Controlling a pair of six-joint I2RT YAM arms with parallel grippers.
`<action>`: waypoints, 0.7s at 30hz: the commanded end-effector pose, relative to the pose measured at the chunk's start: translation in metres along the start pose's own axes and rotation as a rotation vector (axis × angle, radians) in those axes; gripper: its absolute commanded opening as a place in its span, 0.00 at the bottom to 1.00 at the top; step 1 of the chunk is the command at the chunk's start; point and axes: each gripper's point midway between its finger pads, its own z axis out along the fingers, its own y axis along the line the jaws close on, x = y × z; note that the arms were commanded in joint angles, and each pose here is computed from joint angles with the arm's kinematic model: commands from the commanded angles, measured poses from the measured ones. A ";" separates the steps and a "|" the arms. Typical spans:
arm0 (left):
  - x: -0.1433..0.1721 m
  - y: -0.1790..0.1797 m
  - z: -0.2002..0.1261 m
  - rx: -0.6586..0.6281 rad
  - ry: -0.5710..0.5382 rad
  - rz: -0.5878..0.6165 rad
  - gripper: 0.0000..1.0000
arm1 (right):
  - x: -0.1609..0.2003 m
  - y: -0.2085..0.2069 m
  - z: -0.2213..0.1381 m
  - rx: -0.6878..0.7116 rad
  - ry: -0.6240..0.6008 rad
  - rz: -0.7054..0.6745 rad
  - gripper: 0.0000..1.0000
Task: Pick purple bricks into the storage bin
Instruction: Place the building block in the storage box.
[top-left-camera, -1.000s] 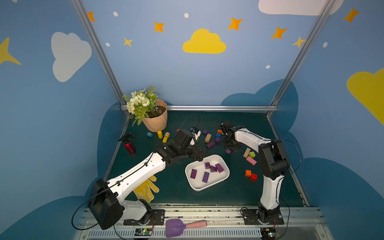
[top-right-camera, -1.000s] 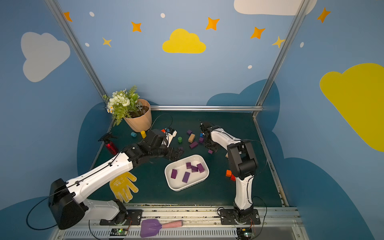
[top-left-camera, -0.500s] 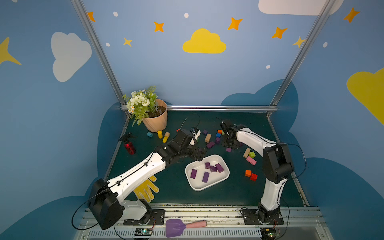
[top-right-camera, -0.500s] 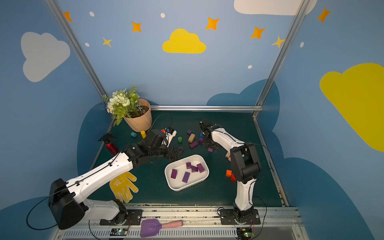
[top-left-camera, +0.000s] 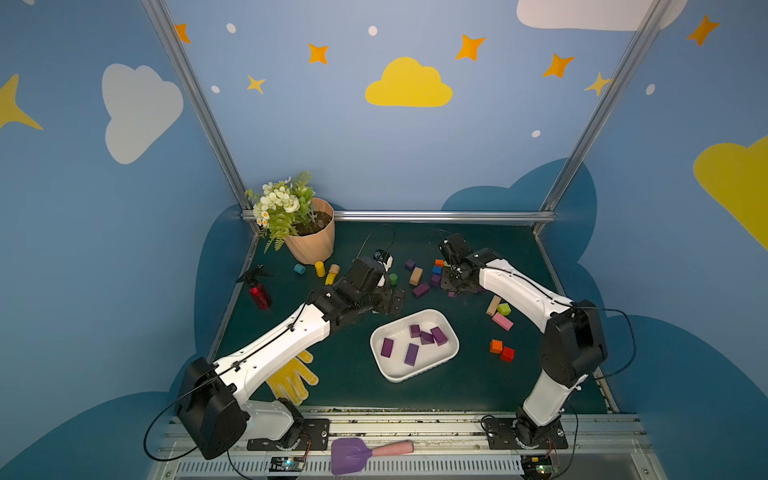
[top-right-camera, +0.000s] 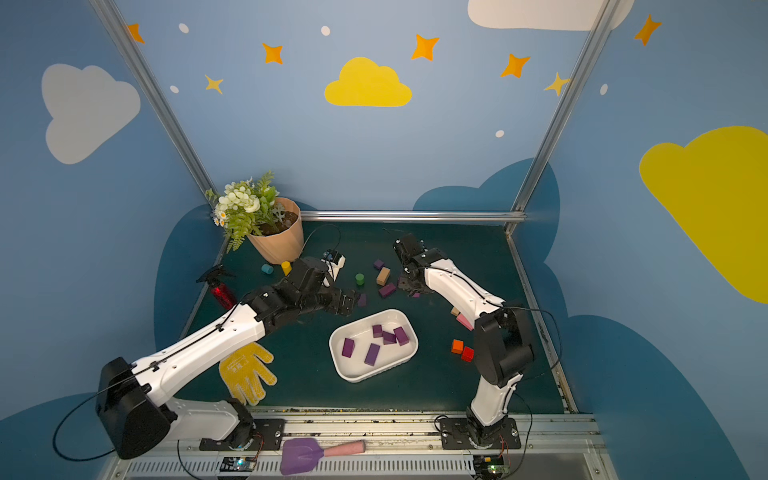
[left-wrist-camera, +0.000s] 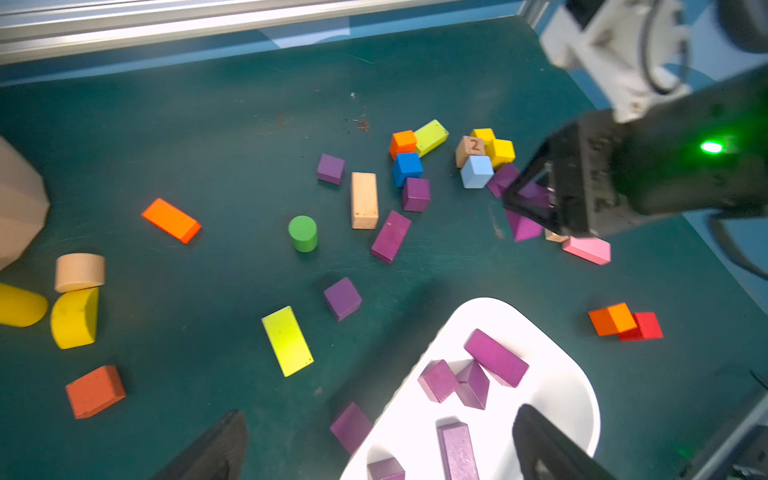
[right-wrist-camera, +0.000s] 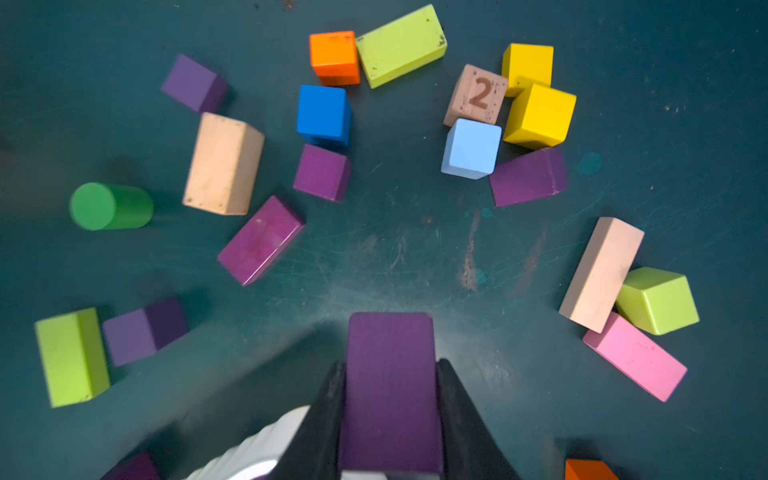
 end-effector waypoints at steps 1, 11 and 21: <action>-0.009 0.015 -0.008 -0.057 -0.029 -0.033 1.00 | 0.008 0.008 -0.009 -0.026 -0.015 -0.038 0.27; -0.014 0.040 -0.007 -0.131 -0.040 -0.081 1.00 | 0.036 0.038 -0.020 -0.097 -0.030 -0.119 0.28; -0.018 0.062 -0.007 -0.175 -0.049 -0.137 1.00 | 0.083 0.069 -0.018 -0.125 0.008 -0.207 0.28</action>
